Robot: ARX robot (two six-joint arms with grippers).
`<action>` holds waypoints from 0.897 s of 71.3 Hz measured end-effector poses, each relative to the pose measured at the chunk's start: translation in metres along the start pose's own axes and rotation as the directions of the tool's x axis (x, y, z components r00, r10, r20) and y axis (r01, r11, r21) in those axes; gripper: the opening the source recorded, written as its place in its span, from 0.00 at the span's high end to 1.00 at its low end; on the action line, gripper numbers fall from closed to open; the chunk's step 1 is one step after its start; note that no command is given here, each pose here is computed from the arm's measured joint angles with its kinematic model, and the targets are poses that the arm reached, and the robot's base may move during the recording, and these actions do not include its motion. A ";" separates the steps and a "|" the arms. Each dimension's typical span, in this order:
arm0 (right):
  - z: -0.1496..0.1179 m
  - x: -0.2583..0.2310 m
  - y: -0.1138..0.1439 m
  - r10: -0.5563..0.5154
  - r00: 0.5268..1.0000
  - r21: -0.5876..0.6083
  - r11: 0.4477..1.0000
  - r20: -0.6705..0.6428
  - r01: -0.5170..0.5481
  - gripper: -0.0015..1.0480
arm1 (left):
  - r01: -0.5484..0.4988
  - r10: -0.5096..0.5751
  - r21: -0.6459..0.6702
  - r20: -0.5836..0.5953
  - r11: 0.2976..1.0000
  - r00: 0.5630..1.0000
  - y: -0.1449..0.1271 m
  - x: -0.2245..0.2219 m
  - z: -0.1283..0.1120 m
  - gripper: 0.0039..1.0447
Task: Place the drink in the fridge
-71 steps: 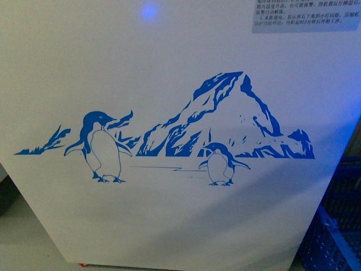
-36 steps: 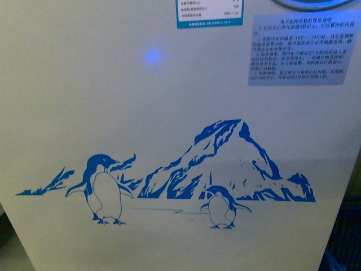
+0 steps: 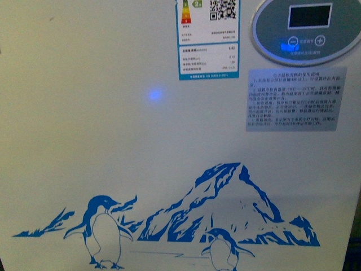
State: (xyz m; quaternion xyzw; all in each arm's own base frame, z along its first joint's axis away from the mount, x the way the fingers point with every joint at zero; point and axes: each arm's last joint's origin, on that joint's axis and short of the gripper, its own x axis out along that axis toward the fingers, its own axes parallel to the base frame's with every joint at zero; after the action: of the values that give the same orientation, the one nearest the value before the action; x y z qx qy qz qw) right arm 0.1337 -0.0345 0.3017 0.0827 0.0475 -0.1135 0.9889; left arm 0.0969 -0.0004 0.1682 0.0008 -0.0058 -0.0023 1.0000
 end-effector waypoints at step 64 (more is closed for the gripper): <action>0.010 -0.035 0.012 -0.014 0.986 0.027 1.000 0.168 0.010 0.56 | 0.000 0.000 0.000 0.000 1.000 1.000 0.000 0.000 0.000 0.08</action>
State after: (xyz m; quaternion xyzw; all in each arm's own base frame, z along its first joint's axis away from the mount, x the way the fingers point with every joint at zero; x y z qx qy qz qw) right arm 0.1030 -0.0166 0.3173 0.0853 -0.0368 -0.1266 0.9876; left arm 0.0969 -0.0004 0.1682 0.0008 -0.0058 -0.0021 1.0000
